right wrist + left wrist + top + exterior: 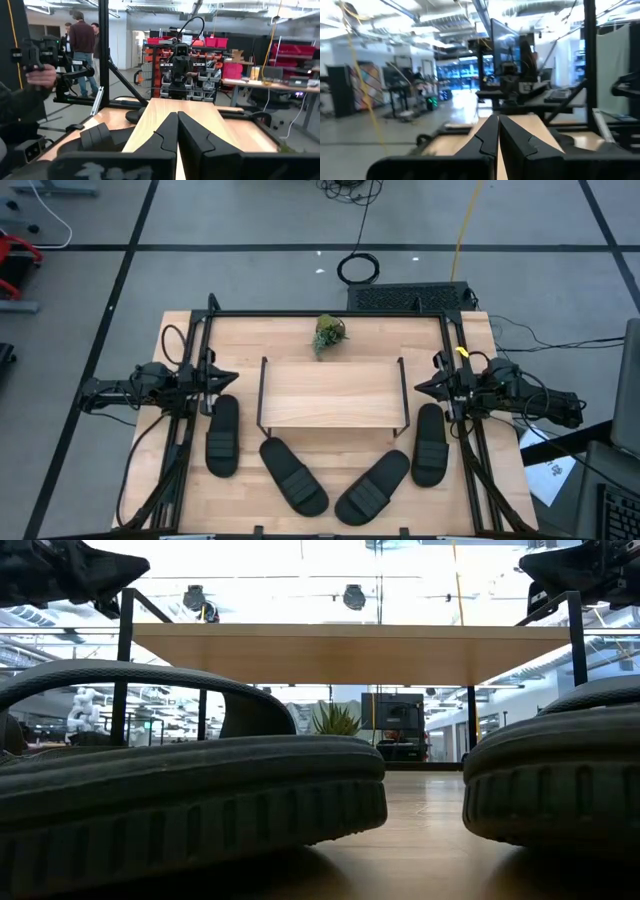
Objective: Pick and place slides into the shelf
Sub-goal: Put the black slide on the shelf
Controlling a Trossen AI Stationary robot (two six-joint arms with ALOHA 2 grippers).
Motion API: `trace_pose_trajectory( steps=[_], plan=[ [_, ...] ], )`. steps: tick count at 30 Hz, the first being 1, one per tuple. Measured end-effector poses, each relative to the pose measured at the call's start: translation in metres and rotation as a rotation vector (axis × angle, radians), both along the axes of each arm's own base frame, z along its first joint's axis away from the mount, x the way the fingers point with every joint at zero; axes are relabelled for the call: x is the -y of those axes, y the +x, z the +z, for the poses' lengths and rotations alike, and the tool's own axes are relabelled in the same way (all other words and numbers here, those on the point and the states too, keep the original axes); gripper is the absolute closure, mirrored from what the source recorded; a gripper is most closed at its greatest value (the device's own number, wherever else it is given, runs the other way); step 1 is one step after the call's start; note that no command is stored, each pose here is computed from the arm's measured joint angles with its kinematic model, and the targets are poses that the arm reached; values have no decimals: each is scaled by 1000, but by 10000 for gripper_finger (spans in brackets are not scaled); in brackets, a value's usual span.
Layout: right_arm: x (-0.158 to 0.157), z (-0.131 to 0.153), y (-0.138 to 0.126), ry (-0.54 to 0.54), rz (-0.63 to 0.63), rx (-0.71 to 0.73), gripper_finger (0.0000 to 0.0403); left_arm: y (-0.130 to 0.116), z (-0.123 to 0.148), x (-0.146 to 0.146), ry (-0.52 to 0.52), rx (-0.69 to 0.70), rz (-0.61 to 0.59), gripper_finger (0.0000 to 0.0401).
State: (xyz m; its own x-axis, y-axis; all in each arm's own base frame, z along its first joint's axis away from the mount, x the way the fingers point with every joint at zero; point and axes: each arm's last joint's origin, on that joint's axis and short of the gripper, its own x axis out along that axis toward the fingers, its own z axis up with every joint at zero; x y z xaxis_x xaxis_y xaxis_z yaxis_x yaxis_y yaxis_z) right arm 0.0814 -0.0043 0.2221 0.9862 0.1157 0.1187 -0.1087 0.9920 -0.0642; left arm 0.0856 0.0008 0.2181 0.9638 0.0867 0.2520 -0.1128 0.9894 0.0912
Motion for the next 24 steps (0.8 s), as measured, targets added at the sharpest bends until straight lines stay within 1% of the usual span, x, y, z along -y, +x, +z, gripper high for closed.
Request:
trace_pose_trajectory(
  steps=[5,6,9,12,15,18,20,24],
  plan=[
    [1,0,4,-19,-5,-5,403,-1,2,-3,-15,23,116,380],
    [1,1,5,-16,-6,4,403,-1,2,-4,3,19,144,380],
    [3,11,5,69,-65,52,402,-1,2,-5,75,1,204,380],
    [4,25,-2,83,-137,19,391,-2,3,-6,129,-1,241,380],
    [6,43,-13,72,-254,-60,362,-4,8,-6,180,45,270,380],
    [7,66,-25,74,-349,-126,321,-5,12,-6,224,76,281,380],
    [7,78,-29,112,-389,-166,289,-6,14,-6,243,98,293,380],
    [9,90,-28,242,-449,-270,230,-6,14,-7,283,79,338,380]
  ],
)
